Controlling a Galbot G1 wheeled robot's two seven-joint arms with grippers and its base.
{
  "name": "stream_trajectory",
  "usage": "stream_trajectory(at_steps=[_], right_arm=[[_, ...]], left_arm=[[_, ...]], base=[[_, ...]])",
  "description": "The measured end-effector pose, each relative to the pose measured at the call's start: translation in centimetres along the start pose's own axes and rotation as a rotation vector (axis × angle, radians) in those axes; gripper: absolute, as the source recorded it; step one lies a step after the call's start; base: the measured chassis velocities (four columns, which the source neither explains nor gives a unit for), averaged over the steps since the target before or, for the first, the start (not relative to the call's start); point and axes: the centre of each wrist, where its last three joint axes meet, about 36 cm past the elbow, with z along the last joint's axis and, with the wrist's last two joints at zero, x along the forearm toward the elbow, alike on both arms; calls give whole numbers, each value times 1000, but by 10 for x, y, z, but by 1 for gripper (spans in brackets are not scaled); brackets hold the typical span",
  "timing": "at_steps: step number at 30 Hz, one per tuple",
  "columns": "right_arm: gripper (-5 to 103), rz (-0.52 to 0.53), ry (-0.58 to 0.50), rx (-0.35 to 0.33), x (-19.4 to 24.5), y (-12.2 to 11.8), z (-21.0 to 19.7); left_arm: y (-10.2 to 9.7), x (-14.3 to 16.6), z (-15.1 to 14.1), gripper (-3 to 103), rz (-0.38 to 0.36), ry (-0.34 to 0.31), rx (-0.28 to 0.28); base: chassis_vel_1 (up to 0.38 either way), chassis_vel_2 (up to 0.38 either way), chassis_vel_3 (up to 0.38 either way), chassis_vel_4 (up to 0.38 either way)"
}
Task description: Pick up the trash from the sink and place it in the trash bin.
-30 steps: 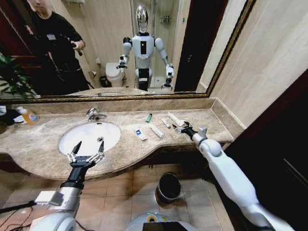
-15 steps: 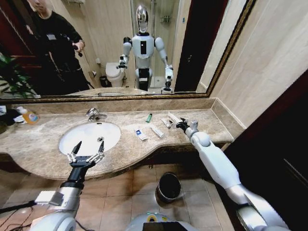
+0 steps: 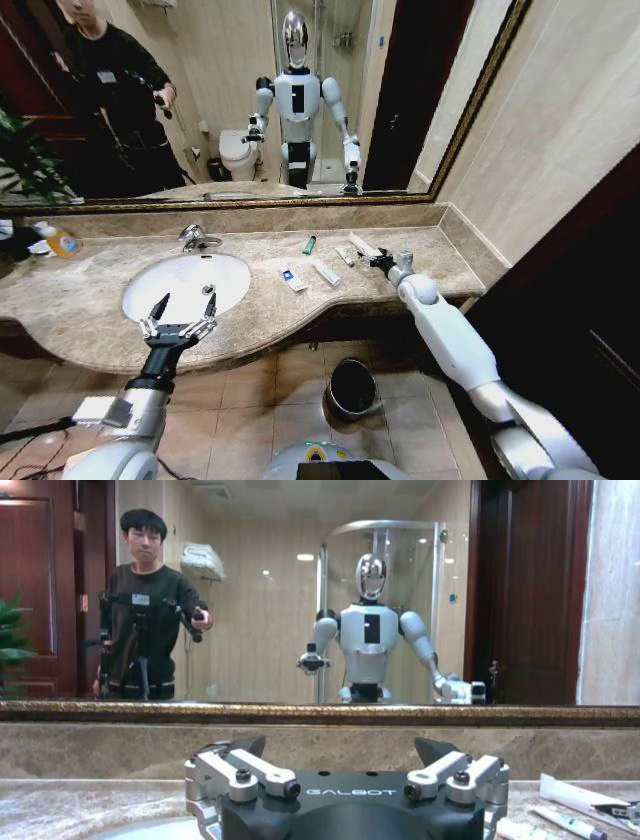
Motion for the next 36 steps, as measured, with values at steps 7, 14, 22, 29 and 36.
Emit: stream_trajectory(at_steps=[7, 14, 22, 29, 36], right_arm=[[49, -5, 0, 6, 2, 2, 0], [22, -27, 0, 28, 4, 9, -3], [1, -35, 8, 20, 7, 17, 5], [0, -37, -2, 23, 17, 24, -3], [0, -30, -58, 7, 37, 32, -20]], left_arm=[[0, 0, 0, 100, 0, 0, 0], [0, 0, 0, 100, 0, 0, 0], [0, 0, 0, 100, 0, 0, 0], [0, 0, 0, 100, 0, 0, 0], [0, 0, 0, 100, 0, 0, 0]], base=[[0, 0, 0, 0], [0, 0, 0, 0], [0, 0, 0, 0], [0, 0, 0, 0], [0, 0, 0, 0]])
